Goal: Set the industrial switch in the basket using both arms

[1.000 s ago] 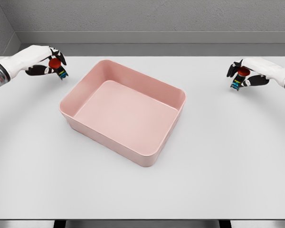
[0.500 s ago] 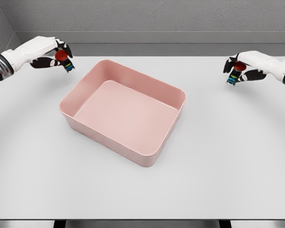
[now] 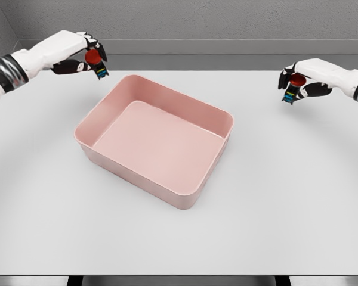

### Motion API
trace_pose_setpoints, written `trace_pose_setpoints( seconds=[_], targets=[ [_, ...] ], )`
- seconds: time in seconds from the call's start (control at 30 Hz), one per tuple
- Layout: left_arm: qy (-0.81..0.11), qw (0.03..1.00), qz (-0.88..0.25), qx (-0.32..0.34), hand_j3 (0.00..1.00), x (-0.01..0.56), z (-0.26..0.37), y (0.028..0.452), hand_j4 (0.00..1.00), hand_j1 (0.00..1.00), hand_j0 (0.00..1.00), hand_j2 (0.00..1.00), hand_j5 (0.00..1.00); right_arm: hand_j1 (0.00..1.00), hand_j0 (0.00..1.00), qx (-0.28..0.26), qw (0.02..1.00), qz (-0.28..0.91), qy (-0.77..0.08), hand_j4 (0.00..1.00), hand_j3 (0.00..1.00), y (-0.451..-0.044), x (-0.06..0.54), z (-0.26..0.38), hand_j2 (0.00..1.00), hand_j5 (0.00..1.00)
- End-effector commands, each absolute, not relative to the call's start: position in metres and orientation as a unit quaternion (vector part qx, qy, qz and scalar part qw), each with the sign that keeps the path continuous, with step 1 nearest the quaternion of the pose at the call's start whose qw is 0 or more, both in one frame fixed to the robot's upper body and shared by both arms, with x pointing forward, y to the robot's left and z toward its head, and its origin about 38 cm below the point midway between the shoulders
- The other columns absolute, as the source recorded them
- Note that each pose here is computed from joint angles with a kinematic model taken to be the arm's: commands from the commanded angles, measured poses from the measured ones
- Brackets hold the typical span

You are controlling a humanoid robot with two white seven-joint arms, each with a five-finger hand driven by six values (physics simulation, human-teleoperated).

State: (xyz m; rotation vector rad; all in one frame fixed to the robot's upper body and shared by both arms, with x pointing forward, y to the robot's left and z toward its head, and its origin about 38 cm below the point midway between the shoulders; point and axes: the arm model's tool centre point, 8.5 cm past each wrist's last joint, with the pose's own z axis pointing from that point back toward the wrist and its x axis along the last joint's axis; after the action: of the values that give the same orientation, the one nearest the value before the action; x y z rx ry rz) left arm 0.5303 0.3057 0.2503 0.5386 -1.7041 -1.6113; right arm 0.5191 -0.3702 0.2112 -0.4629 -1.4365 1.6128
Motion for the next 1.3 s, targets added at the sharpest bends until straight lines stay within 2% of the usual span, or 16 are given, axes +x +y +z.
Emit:
trace_pose_setpoints(
  seconds=[0.0,0.37,0.6,0.7,0.73,0.77,0.8,0.83,1.07,1.27],
  targets=[
    [-0.672,0.344,-0.624,0.201,0.46,0.528,0.258,0.294,0.46,0.46,0.46,0.46,0.46,0.39,0.39,-0.186,0.447,0.651,-0.585,0.39,0.39,-0.368,0.519,0.214,0.39,0.39],
    [-0.71,0.258,-0.636,0.155,0.46,0.51,0.277,0.219,0.46,0.46,0.46,0.46,0.46,0.39,0.39,-0.176,0.407,0.665,-0.601,0.39,0.39,-0.342,0.517,0.229,0.39,0.39],
    [-0.713,0.22,-0.653,0.132,0.46,0.489,0.276,0.196,0.46,0.46,0.46,0.46,0.46,0.38,0.38,-0.178,0.384,0.671,-0.609,0.38,0.38,-0.335,0.514,0.244,0.38,0.38],
    [-0.708,0.213,-0.661,0.125,0.5,0.482,0.272,0.194,0.5,0.5,0.5,0.5,0.5,0.39,0.39,-0.18,0.381,0.673,-0.608,0.39,0.39,-0.334,0.514,0.246,0.39,0.39],
    [-0.708,0.213,-0.662,0.127,0.55,0.482,0.272,0.195,0.55,0.55,0.55,0.55,0.55,0.39,0.39,-0.181,0.38,0.674,-0.607,0.39,0.39,-0.334,0.514,0.246,0.39,0.39],
    [-0.706,0.215,-0.663,0.127,0.67,0.482,0.271,0.197,0.67,0.67,0.67,0.67,0.67,0.39,0.39,-0.181,0.368,0.678,-0.61,0.39,0.39,-0.328,0.513,0.251,0.39,0.39],
    [-0.709,0.217,-0.66,0.124,0.89,0.481,0.271,0.197,0.89,0.89,0.89,0.89,0.89,0.38,0.38,-0.184,0.364,0.68,-0.609,0.38,0.38,-0.33,0.511,0.254,0.38,0.38],
    [-0.707,0.22,-0.66,0.124,1.0,0.481,0.269,0.2,1.0,1.0,1.0,1.0,1.0,0.38,0.38,-0.184,0.362,0.681,-0.61,0.38,0.38,-0.329,0.51,0.255,0.38,0.38],
    [-0.705,0.226,-0.659,0.133,1.0,0.483,0.272,0.21,1.0,1.0,1.0,1.0,1.0,0.38,0.38,-0.178,0.337,0.694,-0.611,0.38,0.38,-0.313,0.506,0.262,0.38,0.38],
    [-0.71,0.267,-0.634,0.15,1.0,0.482,0.28,0.261,1.0,1.0,1.0,1.0,1.0,0.38,0.38,-0.173,0.297,0.708,-0.616,0.38,0.38,-0.292,0.497,0.273,0.38,0.38]
  ],
)
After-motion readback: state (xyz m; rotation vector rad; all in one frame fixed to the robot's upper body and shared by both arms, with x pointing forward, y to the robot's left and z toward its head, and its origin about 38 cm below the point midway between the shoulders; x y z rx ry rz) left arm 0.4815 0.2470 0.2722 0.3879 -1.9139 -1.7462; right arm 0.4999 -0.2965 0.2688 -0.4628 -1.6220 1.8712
